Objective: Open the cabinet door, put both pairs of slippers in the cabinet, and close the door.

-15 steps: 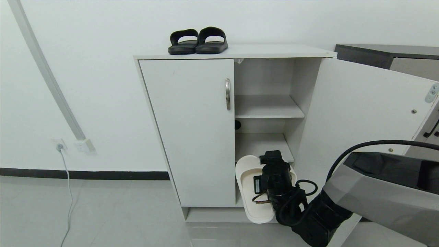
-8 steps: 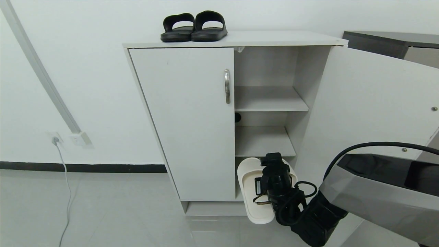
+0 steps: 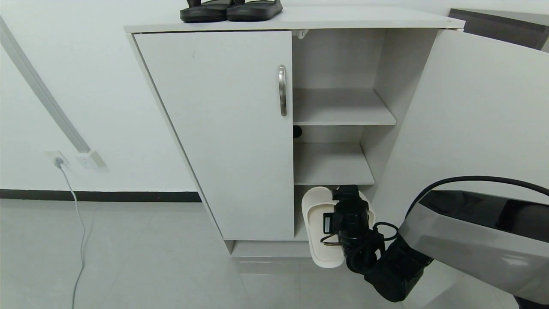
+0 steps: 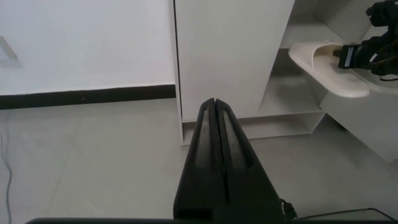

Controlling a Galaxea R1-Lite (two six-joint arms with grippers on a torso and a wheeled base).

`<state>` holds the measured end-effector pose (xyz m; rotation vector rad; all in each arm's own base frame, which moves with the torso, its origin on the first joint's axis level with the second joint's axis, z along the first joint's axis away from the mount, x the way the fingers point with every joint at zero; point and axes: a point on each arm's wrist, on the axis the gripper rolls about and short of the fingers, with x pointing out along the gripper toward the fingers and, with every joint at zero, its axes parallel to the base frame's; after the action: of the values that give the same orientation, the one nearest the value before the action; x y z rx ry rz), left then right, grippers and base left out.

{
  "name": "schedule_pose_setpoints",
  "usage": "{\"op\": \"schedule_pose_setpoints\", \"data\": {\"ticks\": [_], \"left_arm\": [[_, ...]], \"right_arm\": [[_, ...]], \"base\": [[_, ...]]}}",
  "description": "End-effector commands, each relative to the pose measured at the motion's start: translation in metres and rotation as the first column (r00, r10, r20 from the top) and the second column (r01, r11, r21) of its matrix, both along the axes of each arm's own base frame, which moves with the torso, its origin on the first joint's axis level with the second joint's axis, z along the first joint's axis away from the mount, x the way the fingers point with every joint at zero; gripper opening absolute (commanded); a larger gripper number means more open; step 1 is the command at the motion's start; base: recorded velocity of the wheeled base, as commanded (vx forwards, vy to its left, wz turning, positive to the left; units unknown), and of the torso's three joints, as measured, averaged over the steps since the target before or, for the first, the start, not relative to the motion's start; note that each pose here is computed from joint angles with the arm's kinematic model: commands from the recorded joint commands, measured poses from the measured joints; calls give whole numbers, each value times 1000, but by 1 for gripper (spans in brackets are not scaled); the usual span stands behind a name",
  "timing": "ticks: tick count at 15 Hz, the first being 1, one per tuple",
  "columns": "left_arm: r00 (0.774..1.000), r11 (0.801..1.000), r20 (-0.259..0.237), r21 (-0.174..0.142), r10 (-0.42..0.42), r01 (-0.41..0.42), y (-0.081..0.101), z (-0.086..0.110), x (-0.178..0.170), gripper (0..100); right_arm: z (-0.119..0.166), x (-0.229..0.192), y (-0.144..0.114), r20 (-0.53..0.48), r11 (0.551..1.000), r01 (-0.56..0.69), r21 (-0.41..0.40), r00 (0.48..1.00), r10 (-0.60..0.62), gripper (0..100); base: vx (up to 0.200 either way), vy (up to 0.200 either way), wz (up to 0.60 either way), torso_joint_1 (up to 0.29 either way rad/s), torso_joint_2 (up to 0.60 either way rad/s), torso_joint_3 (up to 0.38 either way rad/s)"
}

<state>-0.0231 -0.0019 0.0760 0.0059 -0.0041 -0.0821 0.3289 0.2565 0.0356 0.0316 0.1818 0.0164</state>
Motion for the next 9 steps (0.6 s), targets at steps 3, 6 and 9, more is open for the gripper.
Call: {"op": "schedule_pose_setpoints", "data": {"ticks": [3,6,9], "left_arm": [[1000,1000,-1,0,1,-1,0,0,0,0],[1000,1000,-1,0,1,-1,0,0,0,0],[1000,1000,-2,0,1,-1,0,0,0,0]], "right_arm": [[-5,8,-9,146,999,9,-45,989,-2,0],[-3,10,-10,152,999,12,-41,988,-6,0],[0,10,-10,158,999,12,-36,987,-7,0]], "base": [[0,0,0,0,0,0],[0,0,0,0,0,0],[0,0,0,0,0,0]]}}
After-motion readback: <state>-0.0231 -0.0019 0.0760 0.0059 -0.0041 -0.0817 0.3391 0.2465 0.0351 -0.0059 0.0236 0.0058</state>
